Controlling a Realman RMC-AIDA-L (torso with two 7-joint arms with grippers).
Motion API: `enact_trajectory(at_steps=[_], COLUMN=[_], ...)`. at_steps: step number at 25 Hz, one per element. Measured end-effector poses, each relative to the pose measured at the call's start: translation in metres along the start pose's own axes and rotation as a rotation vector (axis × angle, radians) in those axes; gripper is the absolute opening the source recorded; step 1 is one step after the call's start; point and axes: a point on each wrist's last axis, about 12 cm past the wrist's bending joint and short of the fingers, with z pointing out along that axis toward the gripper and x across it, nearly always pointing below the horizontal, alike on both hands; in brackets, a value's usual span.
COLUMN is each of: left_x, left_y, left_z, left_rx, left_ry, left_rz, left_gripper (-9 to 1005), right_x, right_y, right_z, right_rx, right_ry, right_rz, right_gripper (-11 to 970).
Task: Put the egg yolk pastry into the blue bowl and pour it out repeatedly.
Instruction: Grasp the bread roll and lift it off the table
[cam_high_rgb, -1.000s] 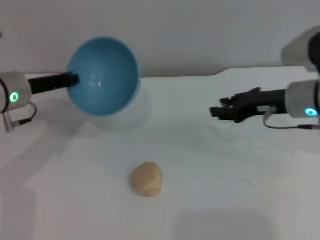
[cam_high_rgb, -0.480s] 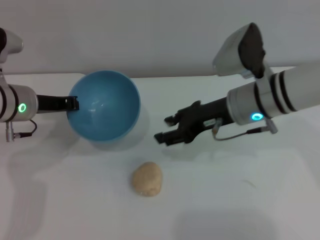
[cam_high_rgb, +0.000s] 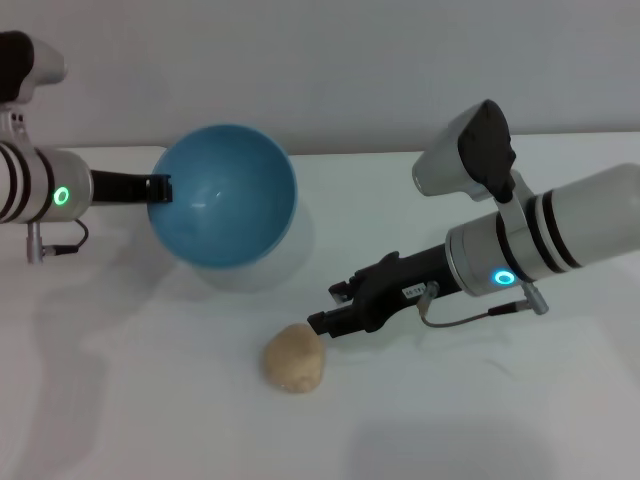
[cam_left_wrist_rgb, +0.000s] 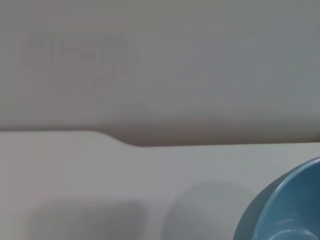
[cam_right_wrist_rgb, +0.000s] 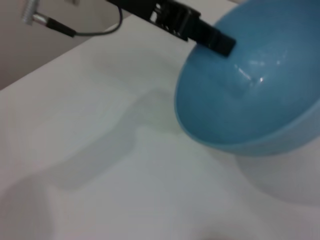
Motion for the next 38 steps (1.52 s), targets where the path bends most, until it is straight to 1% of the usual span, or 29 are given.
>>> enact_trajectory(at_steps=[6, 11, 16, 28, 38], left_x=[-0.005, -0.007, -0.008, -0.006, -0.003], left_y=[-0.006, -0.010, -0.012, -0.014, -0.010], left_z=[-0.001, 0.001, 0.001, 0.002, 0.000], left_rx=[0.003, 0.007, 0.009, 0.011, 0.004], left_ry=[-0.017, -0.020, -0.024, -0.016, -0.009], left_rz=[0.027, 0.043, 0.050, 0.064, 0.065], left_gripper=[15, 16, 17, 16, 16], right_x=[0.011, 0.015, 0.019, 0.027, 0.031], right_y=[-0.001, 0.003, 0.005, 0.024, 0.024], right_z=[0.003, 0.014, 0.020, 0.043, 0.048], right_rx=[-0.001, -0.006, 0.005, -0.012, 0.031], right_ry=[-0.004, -0.033, -0.019, 0.005, 0.008], right_rz=[0.051, 0.112, 0.106, 0.113, 0.164], right_gripper=[537, 537, 537, 536, 536])
